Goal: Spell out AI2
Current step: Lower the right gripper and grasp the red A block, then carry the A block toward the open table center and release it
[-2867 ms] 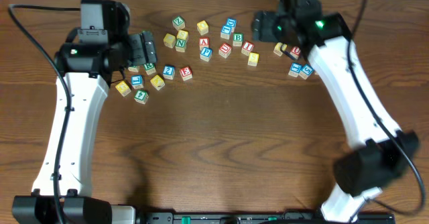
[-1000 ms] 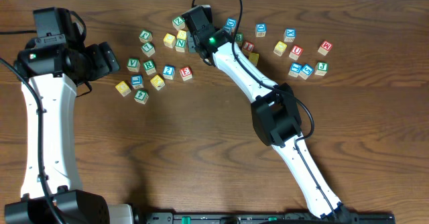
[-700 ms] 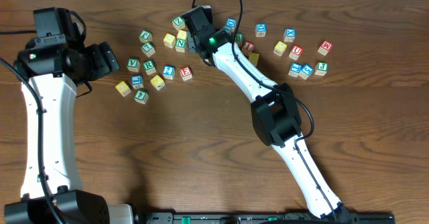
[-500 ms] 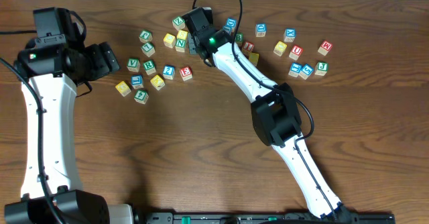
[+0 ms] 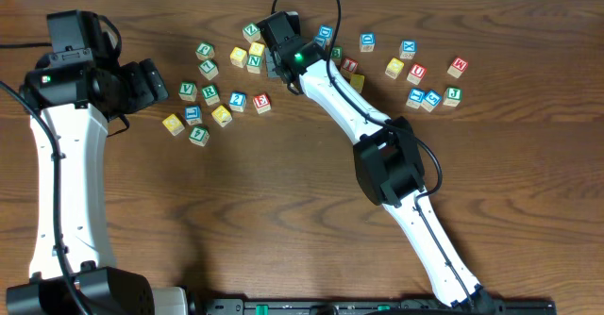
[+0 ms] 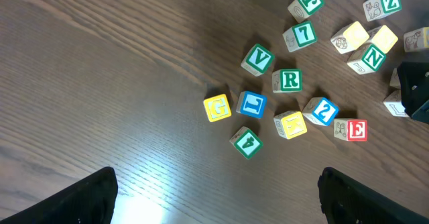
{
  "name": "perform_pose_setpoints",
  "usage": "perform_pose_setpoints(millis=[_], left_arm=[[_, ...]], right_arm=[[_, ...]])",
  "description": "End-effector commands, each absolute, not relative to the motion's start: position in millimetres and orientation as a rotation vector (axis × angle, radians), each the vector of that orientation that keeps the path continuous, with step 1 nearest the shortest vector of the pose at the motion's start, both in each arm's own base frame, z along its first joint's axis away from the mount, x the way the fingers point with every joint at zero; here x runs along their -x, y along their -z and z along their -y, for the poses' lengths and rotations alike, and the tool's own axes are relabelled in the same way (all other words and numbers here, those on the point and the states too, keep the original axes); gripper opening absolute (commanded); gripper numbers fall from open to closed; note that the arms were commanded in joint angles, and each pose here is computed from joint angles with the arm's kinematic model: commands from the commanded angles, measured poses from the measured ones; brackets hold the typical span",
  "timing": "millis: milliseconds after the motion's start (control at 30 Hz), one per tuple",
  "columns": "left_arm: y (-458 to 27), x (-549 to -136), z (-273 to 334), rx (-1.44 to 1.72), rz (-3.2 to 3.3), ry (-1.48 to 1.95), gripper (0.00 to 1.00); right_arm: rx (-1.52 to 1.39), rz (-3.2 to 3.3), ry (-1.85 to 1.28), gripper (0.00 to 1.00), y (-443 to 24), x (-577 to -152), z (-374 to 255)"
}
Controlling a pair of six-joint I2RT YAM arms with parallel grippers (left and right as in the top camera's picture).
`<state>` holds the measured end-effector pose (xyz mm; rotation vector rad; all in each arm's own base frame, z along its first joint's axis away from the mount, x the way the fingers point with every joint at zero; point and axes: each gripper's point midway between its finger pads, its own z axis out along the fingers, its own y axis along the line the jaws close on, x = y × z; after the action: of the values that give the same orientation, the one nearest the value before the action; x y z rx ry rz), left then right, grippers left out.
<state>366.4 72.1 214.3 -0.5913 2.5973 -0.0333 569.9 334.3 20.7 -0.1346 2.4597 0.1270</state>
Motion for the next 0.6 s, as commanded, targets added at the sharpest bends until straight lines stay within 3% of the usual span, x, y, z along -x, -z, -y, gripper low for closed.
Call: perform_pose_setpoints(millis=[0, 567], left_arm=[[-226, -369, -75, 0.595, -2.566, 0.02, 0.94], [-226, -369, -75, 0.595, -2.566, 0.02, 0.94]], right_arm=[[0.115, -2.455, -0.115, 0.28, -22, -571, -333], [0.107, -2.445, -0.128, 0.25, -80, -570, -329]])
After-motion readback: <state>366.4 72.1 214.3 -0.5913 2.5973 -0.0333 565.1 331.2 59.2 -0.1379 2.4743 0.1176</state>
